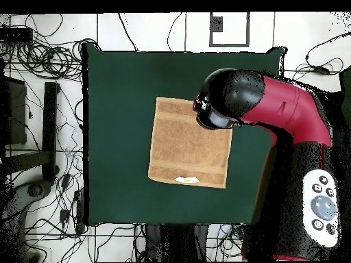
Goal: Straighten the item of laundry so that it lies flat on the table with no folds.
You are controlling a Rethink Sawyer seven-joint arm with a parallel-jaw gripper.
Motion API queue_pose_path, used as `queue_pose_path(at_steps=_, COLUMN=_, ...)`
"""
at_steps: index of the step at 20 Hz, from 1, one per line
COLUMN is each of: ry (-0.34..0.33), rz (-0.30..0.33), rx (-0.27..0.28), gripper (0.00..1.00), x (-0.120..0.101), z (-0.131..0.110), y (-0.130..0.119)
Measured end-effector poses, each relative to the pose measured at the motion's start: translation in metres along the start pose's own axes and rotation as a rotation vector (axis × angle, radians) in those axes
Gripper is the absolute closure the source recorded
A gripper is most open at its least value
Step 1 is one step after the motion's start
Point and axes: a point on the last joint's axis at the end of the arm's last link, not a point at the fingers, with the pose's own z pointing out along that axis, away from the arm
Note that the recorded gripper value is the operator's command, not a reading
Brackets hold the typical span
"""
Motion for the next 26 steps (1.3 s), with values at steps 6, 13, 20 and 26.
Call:
queue_pose_path(at_steps=6, ry=0.010, rz=0.001, rx=0.020, gripper=0.00, x=0.006, z=0.004, y=-0.012)
queue_pose_path(at_steps=13, ry=0.017, rz=-0.021, rx=0.058, gripper=0.00, x=0.011, z=0.013, y=-0.017)
queue_pose_path(at_steps=20, ry=0.029, rz=-0.032, rx=0.078, gripper=0.00, x=0.016, z=0.021, y=-0.020)
queue_pose_path(at_steps=26, ry=0.035, rz=-0.034, rx=0.081, gripper=0.00, x=0.018, z=0.024, y=-0.020)
